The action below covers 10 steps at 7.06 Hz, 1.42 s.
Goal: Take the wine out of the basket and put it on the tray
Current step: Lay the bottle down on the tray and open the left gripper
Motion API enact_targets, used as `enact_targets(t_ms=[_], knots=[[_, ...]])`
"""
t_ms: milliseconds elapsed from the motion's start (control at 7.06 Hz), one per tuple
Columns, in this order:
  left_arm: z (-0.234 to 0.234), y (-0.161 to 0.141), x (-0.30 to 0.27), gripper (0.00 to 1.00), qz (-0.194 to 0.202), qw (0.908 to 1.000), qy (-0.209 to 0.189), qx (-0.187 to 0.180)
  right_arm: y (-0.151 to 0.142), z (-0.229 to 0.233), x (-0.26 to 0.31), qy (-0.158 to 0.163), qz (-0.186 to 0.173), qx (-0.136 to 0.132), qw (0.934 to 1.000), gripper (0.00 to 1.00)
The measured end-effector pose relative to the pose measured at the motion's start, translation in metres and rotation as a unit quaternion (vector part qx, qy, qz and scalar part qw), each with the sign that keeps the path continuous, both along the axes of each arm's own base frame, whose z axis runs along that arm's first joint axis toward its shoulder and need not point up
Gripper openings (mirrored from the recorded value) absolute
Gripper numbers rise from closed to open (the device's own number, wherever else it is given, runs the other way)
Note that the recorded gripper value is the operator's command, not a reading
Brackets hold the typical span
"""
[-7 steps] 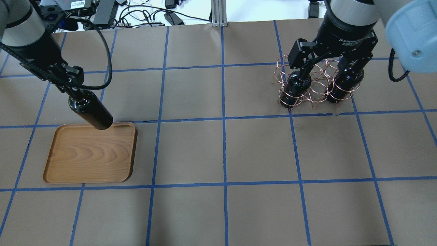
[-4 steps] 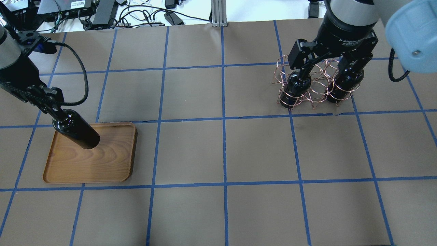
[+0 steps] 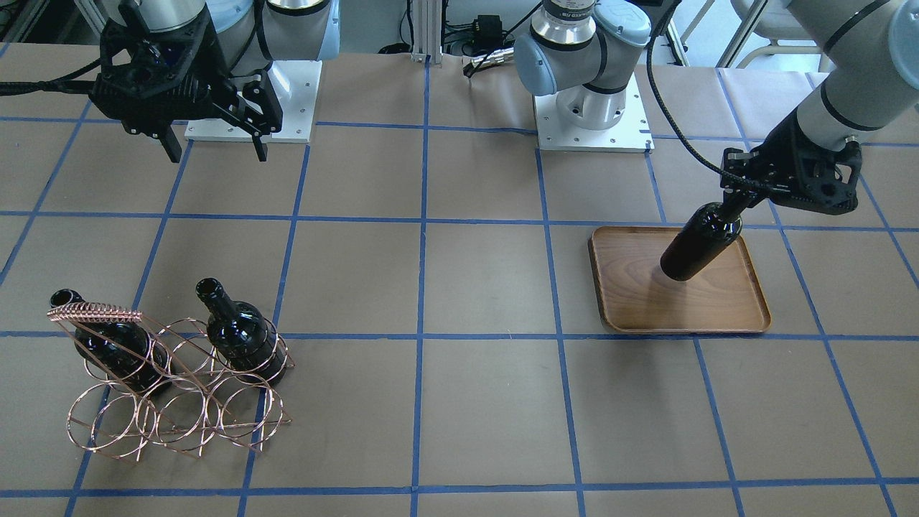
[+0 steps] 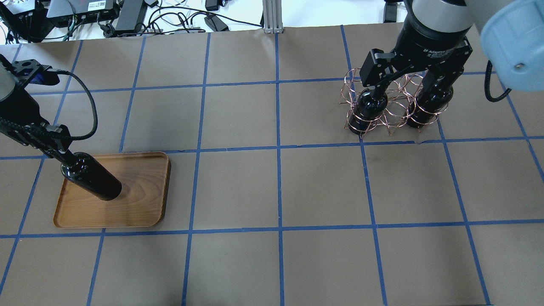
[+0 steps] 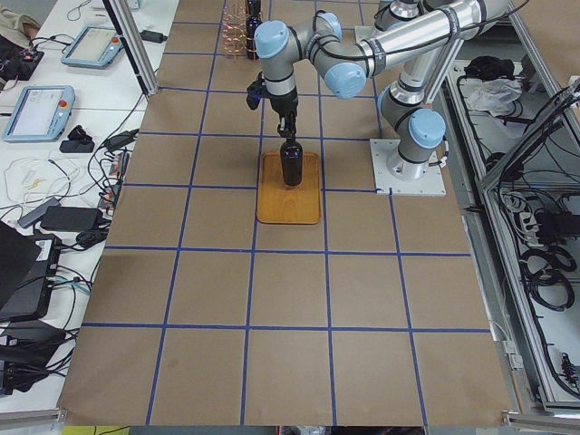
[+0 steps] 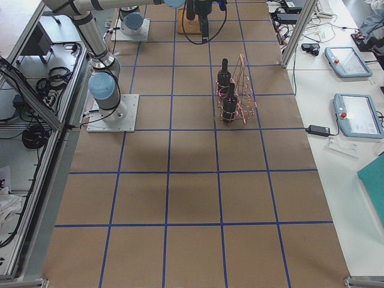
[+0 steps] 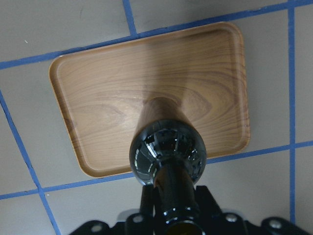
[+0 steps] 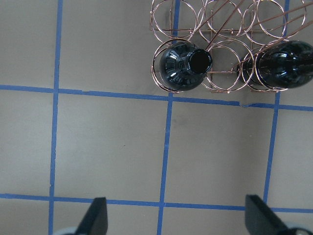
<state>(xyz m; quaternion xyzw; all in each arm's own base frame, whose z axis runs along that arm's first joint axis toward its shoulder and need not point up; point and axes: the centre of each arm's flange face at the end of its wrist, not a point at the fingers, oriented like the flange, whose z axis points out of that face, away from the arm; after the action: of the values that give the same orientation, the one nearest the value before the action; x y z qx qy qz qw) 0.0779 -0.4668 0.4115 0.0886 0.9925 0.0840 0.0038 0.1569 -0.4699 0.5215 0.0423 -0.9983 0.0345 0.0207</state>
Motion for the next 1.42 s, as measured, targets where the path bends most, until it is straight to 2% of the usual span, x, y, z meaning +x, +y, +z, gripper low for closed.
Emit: enact_targets(t_ms=[850,991,1133,1416], knots=[[-0.015,-0.009,0.009,0.02,0.003,1.0,0.005,0.005,0.0,0.0,0.001,-0.001,0.0,0.001,1.0,1.0],[-0.016,-0.01,0.01,0.66,0.003,1.0,0.005,0.007,0.0,0.0,0.001,-0.001,0.001,0.001,1.0,1.0],[-0.017,-0.01,0.01,1.0,0.003,1.0,0.004,0.008,0.001,0.0,0.001,-0.002,0.001,0.001,1.0,1.0],[-0.012,-0.011,0.01,1.0,0.003,1.0,0.001,0.003,0.001,0.0,0.001,-0.002,0.001,0.002,1.0,1.0]])
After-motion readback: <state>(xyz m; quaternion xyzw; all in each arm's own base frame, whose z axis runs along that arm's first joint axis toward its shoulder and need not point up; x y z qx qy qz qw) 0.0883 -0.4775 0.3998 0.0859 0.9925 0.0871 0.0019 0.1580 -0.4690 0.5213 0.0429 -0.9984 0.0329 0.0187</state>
